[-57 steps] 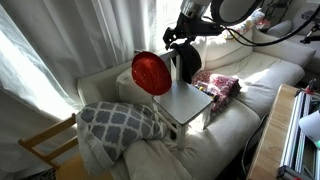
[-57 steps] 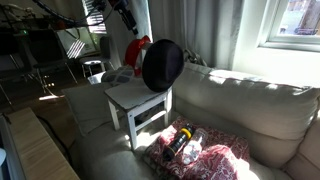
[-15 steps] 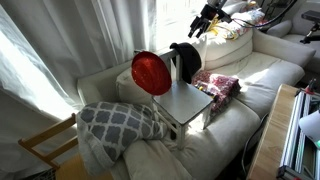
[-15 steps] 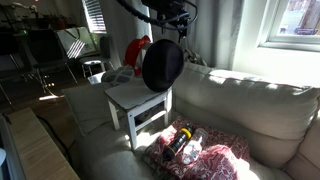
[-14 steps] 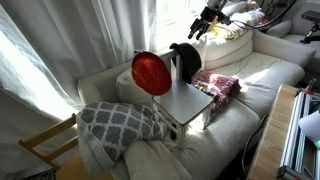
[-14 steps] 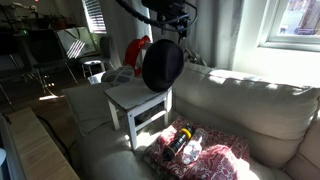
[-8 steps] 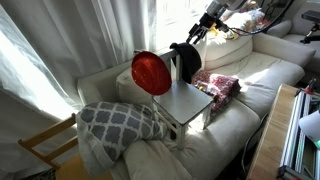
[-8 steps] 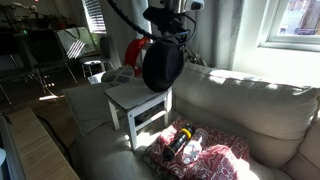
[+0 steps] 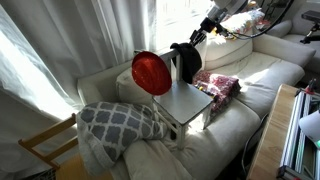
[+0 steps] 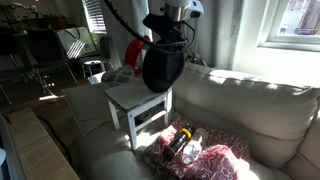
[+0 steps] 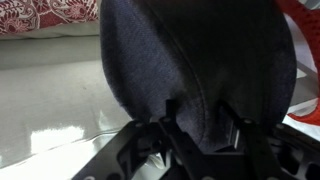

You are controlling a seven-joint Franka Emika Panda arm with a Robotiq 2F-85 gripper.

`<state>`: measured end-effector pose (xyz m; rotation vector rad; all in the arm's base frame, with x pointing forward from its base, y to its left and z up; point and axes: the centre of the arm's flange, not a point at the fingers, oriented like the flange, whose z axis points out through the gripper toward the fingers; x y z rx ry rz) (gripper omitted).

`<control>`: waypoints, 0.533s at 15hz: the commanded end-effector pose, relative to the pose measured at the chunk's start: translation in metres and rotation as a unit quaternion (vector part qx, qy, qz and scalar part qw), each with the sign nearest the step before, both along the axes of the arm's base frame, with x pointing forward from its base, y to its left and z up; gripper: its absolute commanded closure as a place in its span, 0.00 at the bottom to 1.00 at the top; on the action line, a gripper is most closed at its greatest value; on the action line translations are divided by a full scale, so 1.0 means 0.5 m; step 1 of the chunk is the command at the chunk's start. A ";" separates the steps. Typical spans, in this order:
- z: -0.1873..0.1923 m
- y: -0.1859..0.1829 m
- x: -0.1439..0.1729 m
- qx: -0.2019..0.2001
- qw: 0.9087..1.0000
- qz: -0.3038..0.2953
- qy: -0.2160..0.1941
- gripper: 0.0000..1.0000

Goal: Hang the red hat on the left side of the backrest of the white chair and then put the black hat on the seat of the white chair

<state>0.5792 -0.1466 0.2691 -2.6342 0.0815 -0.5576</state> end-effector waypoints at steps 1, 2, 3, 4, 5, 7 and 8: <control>-0.023 0.001 -0.014 0.002 1.000 0.001 -0.002 0.84; -0.020 0.001 -0.015 0.004 1.000 0.002 -0.001 0.90; -0.010 0.001 -0.015 0.003 1.000 0.002 -0.003 0.98; 0.001 0.000 -0.015 0.002 1.000 0.002 -0.004 0.99; 0.023 -0.001 -0.016 0.000 1.000 0.003 -0.007 1.00; 0.071 -0.003 -0.019 -0.005 1.000 0.003 -0.021 0.98; 0.094 -0.003 -0.021 -0.009 1.000 0.005 -0.026 0.99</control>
